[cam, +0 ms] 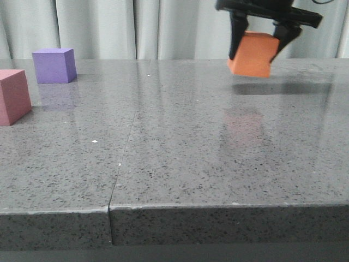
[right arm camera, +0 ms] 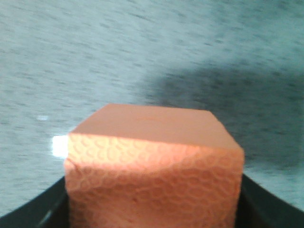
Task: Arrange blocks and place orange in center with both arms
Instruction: 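Lift the orange cube and carry it toward the table's middle, then set the orange cube down, open the right gripper and raise it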
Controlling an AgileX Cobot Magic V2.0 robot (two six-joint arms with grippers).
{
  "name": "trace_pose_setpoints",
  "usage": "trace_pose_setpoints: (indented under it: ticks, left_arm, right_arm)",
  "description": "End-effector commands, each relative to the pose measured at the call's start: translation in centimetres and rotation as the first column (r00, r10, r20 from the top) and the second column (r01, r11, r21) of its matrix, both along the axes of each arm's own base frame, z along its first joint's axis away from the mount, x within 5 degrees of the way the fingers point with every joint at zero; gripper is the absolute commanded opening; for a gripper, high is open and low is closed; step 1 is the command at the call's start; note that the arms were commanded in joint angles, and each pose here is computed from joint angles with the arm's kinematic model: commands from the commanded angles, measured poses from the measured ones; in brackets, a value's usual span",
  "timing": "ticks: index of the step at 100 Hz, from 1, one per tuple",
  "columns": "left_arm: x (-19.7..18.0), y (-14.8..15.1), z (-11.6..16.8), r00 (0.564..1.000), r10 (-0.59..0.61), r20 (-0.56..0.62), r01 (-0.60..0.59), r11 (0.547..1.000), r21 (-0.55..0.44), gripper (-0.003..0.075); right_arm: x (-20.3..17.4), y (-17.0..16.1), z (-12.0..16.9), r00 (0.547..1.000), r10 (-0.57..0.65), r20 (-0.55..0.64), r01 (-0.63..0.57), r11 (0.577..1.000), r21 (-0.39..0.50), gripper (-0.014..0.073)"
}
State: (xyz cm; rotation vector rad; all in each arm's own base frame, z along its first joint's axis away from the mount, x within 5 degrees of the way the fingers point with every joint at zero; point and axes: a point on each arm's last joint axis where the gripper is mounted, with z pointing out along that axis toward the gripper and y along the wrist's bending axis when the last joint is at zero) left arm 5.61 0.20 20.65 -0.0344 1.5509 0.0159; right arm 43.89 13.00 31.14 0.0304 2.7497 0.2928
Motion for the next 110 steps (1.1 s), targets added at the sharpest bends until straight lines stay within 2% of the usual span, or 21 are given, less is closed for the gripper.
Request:
trace_pose_setpoints:
  ticks: [1,24,49,81,88,103,110]
  left_arm:
    - [-0.1,0.0,-0.4,0.997,-0.005,0.072,0.006,1.0,-0.009,-0.002]
    - [-0.1,0.0,-0.4,0.997,-0.005,0.072,0.006,1.0,-0.009,-0.002]
    - [-0.1,0.0,-0.4,0.997,-0.005,0.072,0.006,1.0,-0.009,-0.002]
    - [-0.1,0.0,-0.4,0.997,-0.005,0.072,0.006,1.0,-0.009,-0.002]
    - [-0.1,0.0,-0.4,0.997,-0.005,0.072,0.006,1.0,-0.009,-0.002]
    - [-0.1,0.0,-0.4,0.997,-0.005,0.072,0.006,1.0,-0.009,-0.002]
    - [-0.1,0.0,-0.4,0.997,-0.005,0.072,0.006,1.0,-0.009,-0.002]
  right_arm:
    - [-1.9,0.8,4.0,0.999,0.0,0.035,-0.001,0.999,0.036,0.0287]
    - [-2.2,5.5,4.1,0.997,0.041,0.065,-0.046,0.996,0.079,0.0287]
    - [-2.2,9.6,1.5,0.993,0.113,0.044,-0.116,0.99,0.083,0.0287]
    - [-2.0,10.3,0.8,0.992,0.123,0.03,-0.126,0.987,0.104,0.0298]
    - [-2.0,10.3,0.6,0.992,0.124,0.029,-0.126,0.987,0.103,0.0356]
    - [-2.0,10.4,0.6,0.992,0.123,0.029,-0.126,0.986,0.106,0.0566]
    - [-2.0,10.4,0.6,0.992,0.124,0.027,-0.126,0.986,0.105,0.0605]
